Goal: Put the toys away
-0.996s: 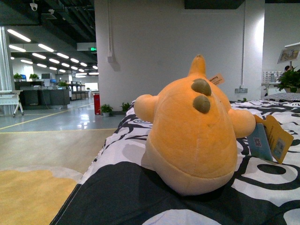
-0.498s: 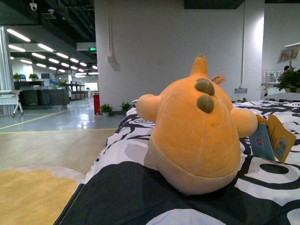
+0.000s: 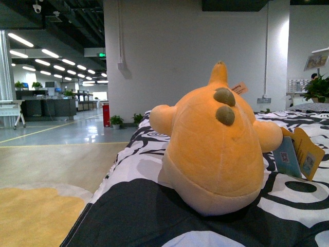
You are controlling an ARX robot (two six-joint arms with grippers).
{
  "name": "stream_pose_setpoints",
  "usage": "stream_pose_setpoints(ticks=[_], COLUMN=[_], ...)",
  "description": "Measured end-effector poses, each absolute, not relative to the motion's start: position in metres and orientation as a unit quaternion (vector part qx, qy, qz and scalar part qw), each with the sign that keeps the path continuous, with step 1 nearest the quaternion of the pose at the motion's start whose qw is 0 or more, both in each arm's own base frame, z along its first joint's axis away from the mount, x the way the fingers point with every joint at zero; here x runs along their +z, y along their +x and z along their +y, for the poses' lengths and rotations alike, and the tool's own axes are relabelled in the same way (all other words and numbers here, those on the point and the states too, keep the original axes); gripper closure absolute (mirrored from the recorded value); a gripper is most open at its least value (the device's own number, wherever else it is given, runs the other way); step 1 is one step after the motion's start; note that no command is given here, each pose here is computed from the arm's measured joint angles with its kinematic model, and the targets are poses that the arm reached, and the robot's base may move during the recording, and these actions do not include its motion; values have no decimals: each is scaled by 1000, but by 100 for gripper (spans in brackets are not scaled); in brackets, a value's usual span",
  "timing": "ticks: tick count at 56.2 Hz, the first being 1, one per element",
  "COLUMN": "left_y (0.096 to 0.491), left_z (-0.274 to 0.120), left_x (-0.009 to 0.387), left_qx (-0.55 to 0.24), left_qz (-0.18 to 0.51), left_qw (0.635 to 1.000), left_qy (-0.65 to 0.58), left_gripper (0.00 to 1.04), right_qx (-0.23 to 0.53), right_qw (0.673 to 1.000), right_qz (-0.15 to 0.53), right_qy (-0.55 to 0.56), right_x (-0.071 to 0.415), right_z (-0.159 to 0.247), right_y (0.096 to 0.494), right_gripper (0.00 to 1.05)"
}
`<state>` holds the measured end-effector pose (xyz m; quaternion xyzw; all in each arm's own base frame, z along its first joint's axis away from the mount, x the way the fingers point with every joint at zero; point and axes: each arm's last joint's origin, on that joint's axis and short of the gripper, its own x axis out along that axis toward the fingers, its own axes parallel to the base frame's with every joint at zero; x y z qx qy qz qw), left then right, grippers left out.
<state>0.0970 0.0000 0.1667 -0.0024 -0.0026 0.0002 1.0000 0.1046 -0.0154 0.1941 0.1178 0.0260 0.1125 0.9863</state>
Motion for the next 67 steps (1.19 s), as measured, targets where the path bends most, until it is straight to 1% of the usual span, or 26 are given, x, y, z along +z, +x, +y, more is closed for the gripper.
stream_pose_setpoints(ticks=[10,22,44,57,67], left_y=[97,97,97,97,97], left_z=[0,0,0,0,0], left_x=[167,167,167,167,167], left_qx=[0,0,0,0,0], left_qz=[-3,-3,-3,-2,-3], left_qw=[1000,1000,1000,1000,1000], left_qy=[-2,-2,-2,-2,-2], left_gripper=[6,6,6,6,6], right_qx=[115,135,157,157,135], right_qw=[988,986,985,986,990], right_qz=[-28,-52,-44,-25,-18], right_qy=[99,81,49,46,34], right_x=[233,271,310,313,311], right_z=[-15,-2,44,69,82], right_y=[126,159,227,260,283], right_gripper=[0,0,0,0,0])
